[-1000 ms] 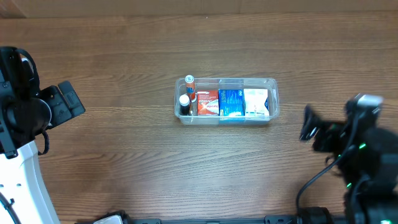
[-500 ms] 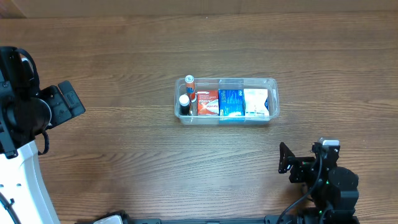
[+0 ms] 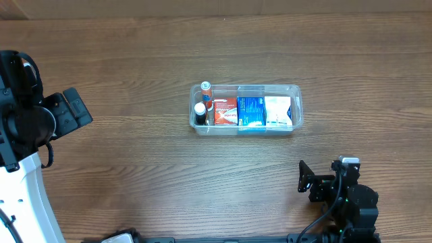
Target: Pack container
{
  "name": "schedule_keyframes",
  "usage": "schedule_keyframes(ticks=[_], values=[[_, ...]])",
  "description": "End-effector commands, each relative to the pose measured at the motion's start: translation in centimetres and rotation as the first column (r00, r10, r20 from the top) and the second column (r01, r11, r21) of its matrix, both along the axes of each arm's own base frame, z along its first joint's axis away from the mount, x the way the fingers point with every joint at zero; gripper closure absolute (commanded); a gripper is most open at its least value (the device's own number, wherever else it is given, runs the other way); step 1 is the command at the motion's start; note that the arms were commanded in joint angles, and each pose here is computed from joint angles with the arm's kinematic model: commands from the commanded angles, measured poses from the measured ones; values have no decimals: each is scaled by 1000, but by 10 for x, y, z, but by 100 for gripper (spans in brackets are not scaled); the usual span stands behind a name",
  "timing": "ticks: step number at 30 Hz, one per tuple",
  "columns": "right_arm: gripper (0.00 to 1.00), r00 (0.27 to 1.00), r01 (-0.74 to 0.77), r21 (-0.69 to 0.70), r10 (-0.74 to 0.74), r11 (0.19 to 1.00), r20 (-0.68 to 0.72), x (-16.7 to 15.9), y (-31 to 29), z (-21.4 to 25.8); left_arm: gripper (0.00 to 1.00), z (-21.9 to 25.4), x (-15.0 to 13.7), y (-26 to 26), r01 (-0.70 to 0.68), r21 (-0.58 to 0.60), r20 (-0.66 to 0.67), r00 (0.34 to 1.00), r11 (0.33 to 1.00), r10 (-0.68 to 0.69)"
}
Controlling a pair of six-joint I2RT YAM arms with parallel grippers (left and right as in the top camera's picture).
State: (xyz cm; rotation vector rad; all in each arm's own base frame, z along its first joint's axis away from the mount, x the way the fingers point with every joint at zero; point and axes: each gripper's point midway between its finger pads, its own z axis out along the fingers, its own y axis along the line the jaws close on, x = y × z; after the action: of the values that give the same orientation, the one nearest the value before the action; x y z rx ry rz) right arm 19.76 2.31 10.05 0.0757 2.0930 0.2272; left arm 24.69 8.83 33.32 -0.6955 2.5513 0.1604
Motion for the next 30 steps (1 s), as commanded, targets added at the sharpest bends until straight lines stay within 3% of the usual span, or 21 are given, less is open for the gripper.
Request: schedule_keyframes(ticks=[1, 14, 18, 20, 22, 24, 28, 30], values=[[0, 1000, -5, 0, 5, 1000, 11, 0, 1, 1, 0, 1, 1, 2, -4, 1, 3, 1000, 1000, 4], [0, 1000, -5, 0, 5, 1000, 11, 0, 1, 1, 0, 1, 1, 1, -3, 0, 2, 1000, 1000, 3], [0, 1000, -5, 0, 5, 1000, 11, 0, 1, 1, 0, 8, -12, 2, 2, 43, 23, 1000, 999, -3], [0, 1000, -5, 0, 5, 1000, 11, 0, 1, 1, 0, 19, -3, -10, 72, 71, 133, 988, 995, -81], [0, 1000, -5, 0, 5, 1000, 11, 0, 1, 1, 0, 29, 25, -43, 277, 136, 284, 909, 951, -305], [0, 1000, -5, 0, 5, 1000, 11, 0, 1, 1, 0, 26, 44, -71, 401, 199, 388, 806, 894, -447], [0, 1000, -5, 0, 5, 1000, 11, 0, 1, 1, 0, -19, 52, -110, 520, 218, 508, 662, 826, -551], [0, 1000, -5, 0, 5, 1000, 11, 0, 1, 1, 0, -52, 45, -121, 565, 196, 523, 632, 802, -573]])
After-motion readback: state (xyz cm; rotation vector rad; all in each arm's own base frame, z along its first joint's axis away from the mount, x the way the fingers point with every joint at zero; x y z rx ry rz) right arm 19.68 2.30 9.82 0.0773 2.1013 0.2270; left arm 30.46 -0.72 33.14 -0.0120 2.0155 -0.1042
